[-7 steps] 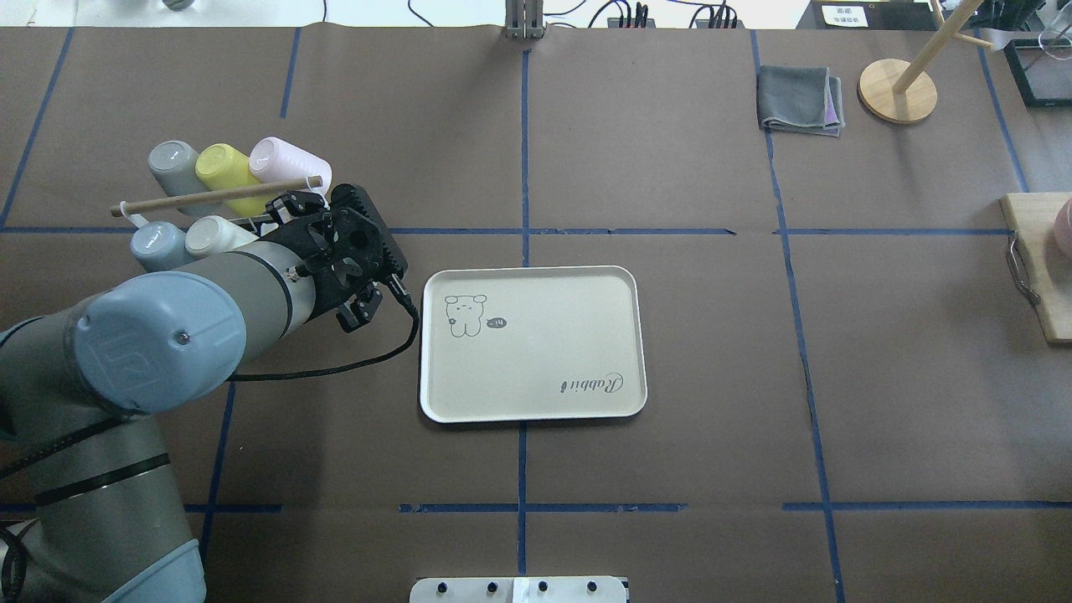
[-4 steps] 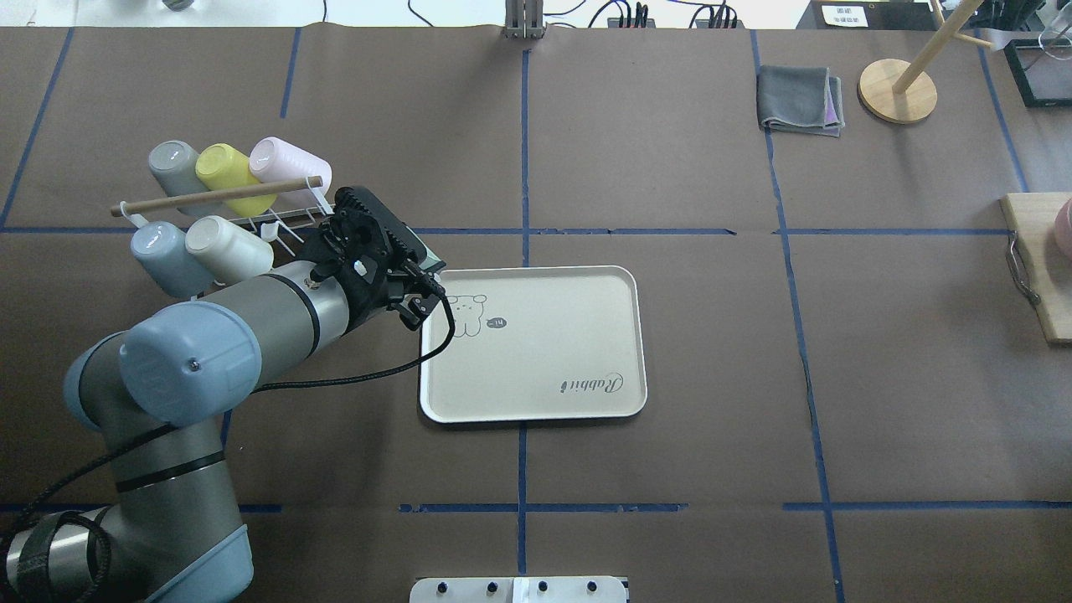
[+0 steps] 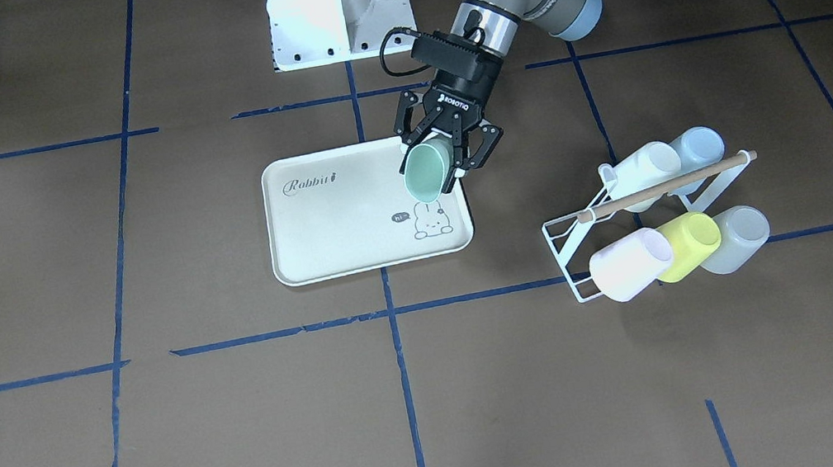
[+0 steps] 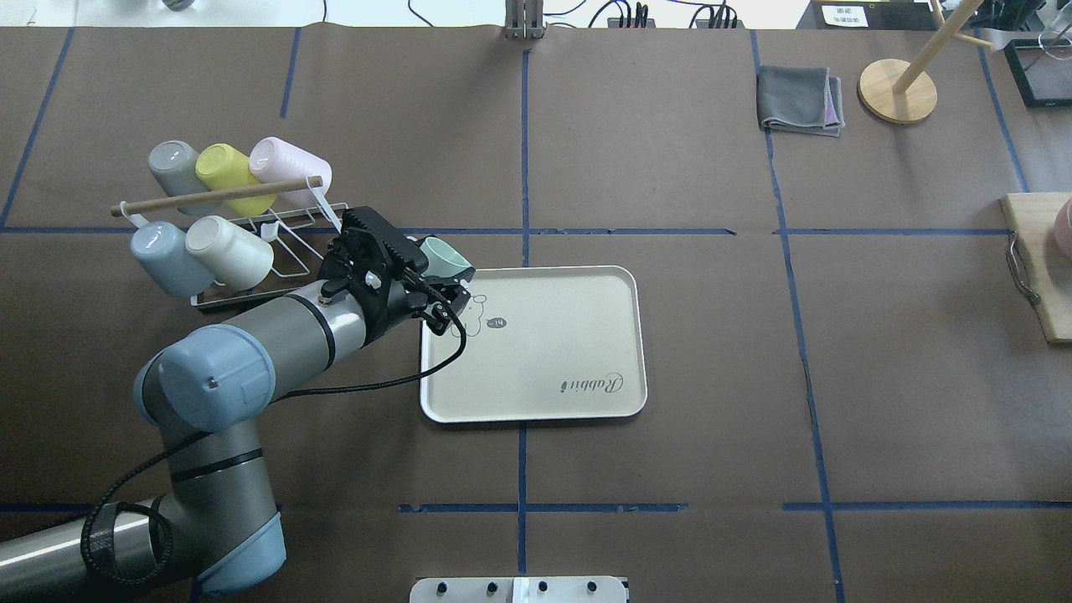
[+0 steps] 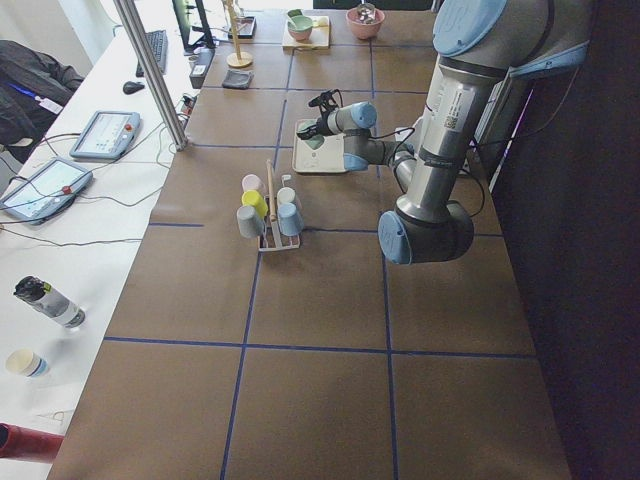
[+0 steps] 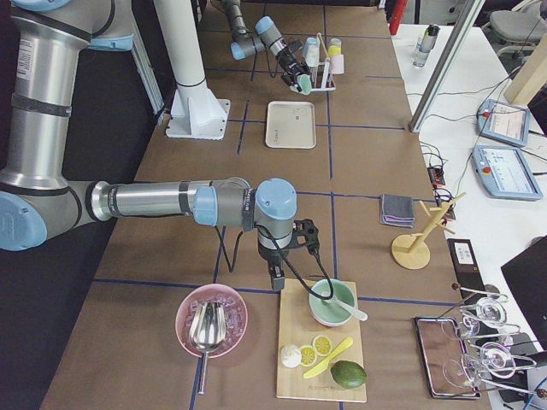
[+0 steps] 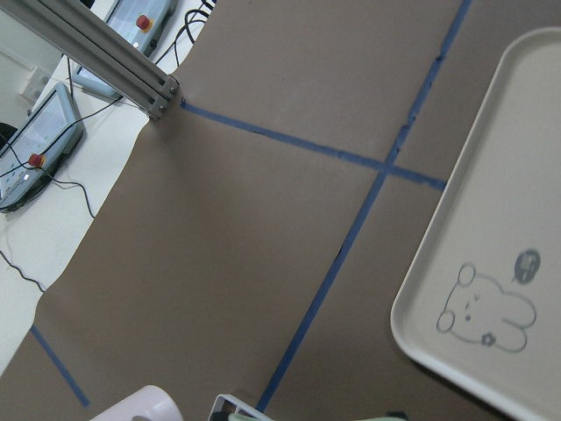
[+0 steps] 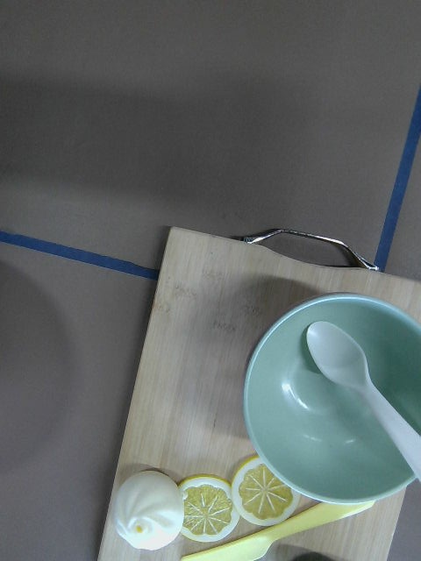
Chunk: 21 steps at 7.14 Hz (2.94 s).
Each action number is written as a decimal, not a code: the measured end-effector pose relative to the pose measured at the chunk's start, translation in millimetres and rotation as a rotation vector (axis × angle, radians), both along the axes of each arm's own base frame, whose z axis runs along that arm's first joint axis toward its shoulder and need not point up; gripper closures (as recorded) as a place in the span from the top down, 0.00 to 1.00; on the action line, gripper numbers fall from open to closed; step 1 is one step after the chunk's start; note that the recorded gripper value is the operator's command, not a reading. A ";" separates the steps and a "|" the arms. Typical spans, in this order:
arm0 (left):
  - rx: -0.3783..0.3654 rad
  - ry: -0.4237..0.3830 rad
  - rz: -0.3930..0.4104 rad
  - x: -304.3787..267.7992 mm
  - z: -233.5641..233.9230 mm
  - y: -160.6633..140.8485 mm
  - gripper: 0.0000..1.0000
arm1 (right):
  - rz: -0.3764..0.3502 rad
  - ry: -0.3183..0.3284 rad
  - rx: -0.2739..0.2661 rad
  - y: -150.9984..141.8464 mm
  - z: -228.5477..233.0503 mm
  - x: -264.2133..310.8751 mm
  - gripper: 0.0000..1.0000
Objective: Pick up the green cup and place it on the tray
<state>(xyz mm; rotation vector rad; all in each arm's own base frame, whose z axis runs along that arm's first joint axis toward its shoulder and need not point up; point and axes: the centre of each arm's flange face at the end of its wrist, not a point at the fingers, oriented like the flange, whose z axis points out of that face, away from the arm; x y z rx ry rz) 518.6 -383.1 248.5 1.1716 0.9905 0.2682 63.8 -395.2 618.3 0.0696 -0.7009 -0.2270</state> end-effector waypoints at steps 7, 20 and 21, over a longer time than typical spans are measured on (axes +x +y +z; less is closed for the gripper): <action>0.007 -0.001 0.001 78.1 3.7 0.4 0.71 | 0.000 -0.001 -0.015 0.7 6.5 -0.1 1.00; 0.008 0.000 0.016 82.0 4.4 8.3 0.82 | 0.000 0.000 -0.022 1.0 9.9 0.0 1.00; 0.009 0.003 0.030 87.7 2.8 17.0 0.82 | 0.000 0.000 -0.025 1.2 11.8 0.0 1.00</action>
